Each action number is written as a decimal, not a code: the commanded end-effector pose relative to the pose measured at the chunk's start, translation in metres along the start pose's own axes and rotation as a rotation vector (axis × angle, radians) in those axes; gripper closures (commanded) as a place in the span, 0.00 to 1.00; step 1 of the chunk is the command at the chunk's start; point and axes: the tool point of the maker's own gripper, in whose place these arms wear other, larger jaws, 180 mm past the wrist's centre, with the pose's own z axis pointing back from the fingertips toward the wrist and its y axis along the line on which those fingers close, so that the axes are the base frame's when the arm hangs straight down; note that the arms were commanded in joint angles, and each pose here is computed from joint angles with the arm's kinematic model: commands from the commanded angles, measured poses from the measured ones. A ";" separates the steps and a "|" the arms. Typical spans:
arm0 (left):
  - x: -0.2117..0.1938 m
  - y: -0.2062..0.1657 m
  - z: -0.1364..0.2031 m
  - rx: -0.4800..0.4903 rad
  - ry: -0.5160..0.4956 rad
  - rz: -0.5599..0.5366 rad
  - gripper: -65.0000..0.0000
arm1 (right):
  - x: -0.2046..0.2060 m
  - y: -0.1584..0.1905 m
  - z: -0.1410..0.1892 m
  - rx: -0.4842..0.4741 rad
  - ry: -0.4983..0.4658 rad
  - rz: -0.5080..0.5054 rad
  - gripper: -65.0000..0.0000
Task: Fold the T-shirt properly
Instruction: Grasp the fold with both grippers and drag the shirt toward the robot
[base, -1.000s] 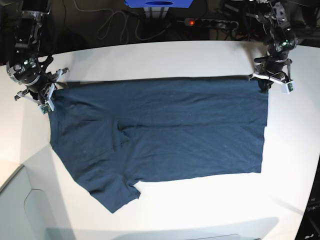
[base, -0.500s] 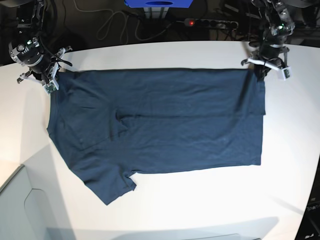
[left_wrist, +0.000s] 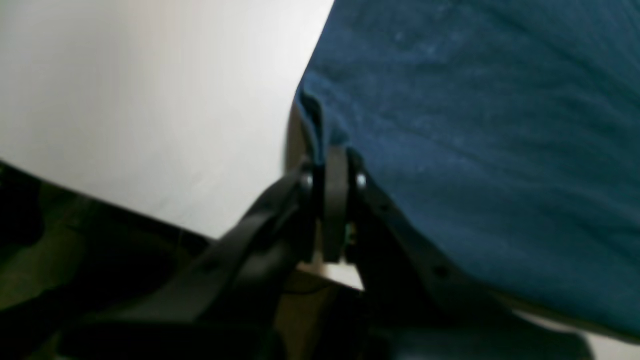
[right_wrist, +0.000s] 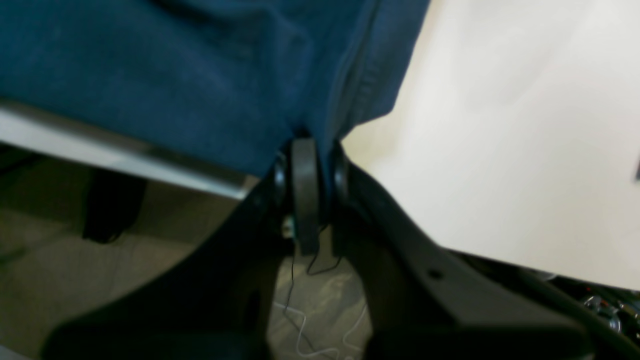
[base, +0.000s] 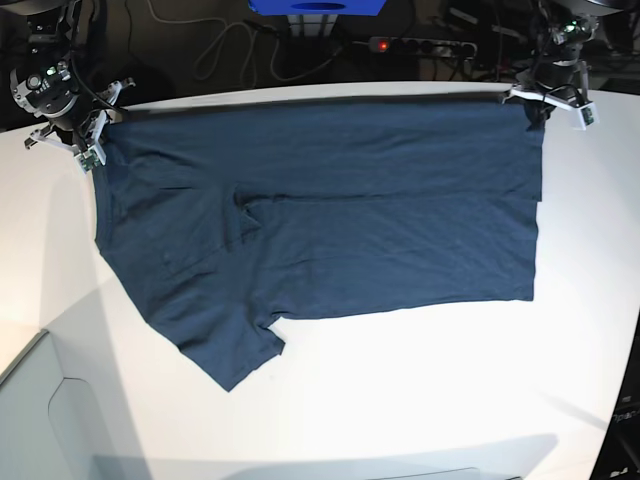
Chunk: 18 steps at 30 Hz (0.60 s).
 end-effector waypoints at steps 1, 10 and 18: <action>0.003 0.004 0.005 0.009 -0.015 -0.010 1.00 | 0.002 -0.006 0.004 -0.017 -0.004 0.023 1.00; -0.010 0.009 0.009 0.018 0.021 -0.014 1.00 | 0.000 -0.006 0.004 -0.016 0.001 0.020 0.95; -0.010 0.010 0.009 0.024 0.021 -0.014 1.00 | -0.008 0.002 0.002 -0.018 0.025 0.013 0.67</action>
